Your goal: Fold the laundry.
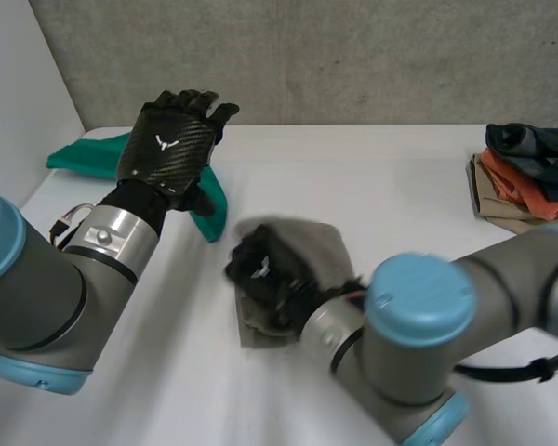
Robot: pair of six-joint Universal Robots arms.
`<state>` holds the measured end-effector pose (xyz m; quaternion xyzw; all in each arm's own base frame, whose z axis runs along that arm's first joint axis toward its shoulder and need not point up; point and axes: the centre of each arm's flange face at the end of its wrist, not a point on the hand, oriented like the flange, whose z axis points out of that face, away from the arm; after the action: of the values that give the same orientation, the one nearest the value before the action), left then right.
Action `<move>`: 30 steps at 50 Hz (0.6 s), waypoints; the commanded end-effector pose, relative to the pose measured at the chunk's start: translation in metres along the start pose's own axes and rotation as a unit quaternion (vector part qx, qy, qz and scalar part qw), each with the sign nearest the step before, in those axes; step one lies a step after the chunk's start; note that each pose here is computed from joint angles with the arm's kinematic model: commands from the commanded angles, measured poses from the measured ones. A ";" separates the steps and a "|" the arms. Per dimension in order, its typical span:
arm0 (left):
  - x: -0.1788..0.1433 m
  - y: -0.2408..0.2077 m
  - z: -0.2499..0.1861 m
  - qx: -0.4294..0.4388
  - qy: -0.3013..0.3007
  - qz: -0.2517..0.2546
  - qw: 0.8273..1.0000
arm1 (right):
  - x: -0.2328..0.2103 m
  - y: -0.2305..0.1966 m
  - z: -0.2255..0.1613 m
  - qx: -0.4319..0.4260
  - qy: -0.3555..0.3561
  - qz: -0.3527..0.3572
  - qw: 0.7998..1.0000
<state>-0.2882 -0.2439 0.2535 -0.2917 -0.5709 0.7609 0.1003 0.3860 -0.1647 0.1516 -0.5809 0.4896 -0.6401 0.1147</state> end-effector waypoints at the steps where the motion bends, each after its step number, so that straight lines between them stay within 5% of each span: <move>1: 0.000 0.002 0.000 -0.011 0.002 -0.006 1.000 | 0.000 0.009 -0.005 -0.051 0.000 0.082 0.995; 8: 0.003 -0.006 0.008 -0.019 -0.009 -0.045 0.999 | 0.107 0.009 -0.027 -0.029 0.144 0.277 0.950; 12: 0.021 -0.005 0.011 -0.054 -0.001 -0.079 0.995 | 0.124 0.020 -0.033 -0.044 0.147 0.350 0.924; 26: 0.085 0.080 -0.016 -0.256 0.031 -0.067 0.964 | 0.092 0.076 0.000 -0.180 0.062 0.405 0.894; 30: 0.088 0.089 -0.022 -0.281 0.035 -0.054 0.958 | 0.085 0.087 0.001 -0.203 0.051 0.380 0.901</move>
<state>-0.3331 -0.2201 0.1605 -0.2836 -0.7545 0.5837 0.0981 0.3239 -0.2677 0.1621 -0.2956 0.7890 -0.4868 0.2305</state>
